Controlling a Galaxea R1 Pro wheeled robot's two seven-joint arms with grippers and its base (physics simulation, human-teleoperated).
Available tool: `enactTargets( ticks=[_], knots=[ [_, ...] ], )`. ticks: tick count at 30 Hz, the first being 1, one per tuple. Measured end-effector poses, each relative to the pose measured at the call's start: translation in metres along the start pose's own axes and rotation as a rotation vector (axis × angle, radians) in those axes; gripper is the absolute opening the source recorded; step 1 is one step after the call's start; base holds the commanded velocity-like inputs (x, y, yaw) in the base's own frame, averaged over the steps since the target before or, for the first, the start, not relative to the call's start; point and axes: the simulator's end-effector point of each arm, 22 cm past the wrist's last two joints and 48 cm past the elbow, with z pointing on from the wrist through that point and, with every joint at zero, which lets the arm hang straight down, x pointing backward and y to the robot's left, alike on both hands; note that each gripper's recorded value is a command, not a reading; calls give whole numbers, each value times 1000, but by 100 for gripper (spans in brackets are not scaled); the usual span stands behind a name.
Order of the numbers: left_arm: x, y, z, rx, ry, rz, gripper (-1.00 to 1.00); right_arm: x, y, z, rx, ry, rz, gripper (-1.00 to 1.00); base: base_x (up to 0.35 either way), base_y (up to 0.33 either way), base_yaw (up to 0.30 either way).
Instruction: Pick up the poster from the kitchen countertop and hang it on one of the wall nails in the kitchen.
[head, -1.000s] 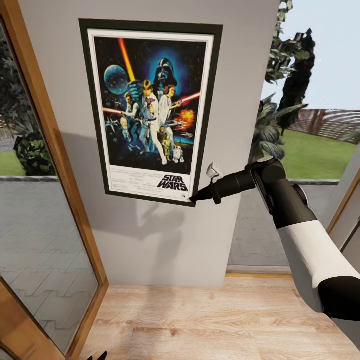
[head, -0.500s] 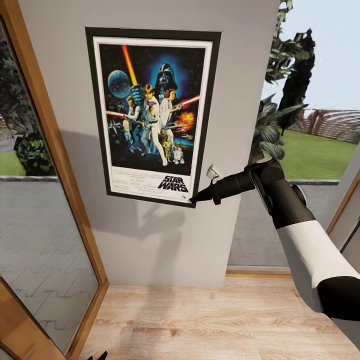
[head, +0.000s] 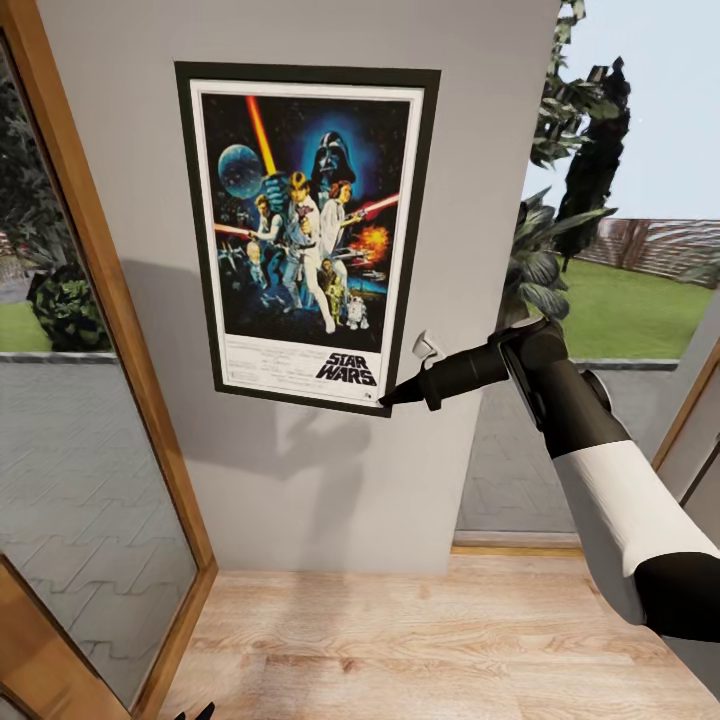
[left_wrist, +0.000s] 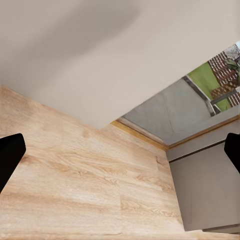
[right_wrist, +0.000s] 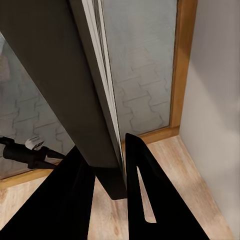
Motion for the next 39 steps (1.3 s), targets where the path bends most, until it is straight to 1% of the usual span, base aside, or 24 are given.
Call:
enactTargets(
  ticks=[9, 15, 19, 29, 39],
  knots=[
    [0, 0, 0, 0, 0, 0, 100, 1, 0, 1, 0, 1, 6, -100, 0, 0, 0],
    [0, 0, 0, 0, 0, 0, 100, 5, -4, 3, -3, 6, 55, -100, 0, 0, 0],
    [0, 0, 0, 0, 0, 0, 100, 5, -5, 3, -4, 7, 67, -100, 0, 0, 0],
    [0, 0, 0, 0, 0, 0, 100, 5, -5, 3, -4, 7, 70, -100, 0, 0, 0],
    [0, 0, 0, -1, 0, -2, 100, 2, -3, 2, -3, 4, 60, -100, 0, 0, 0]
  ],
)
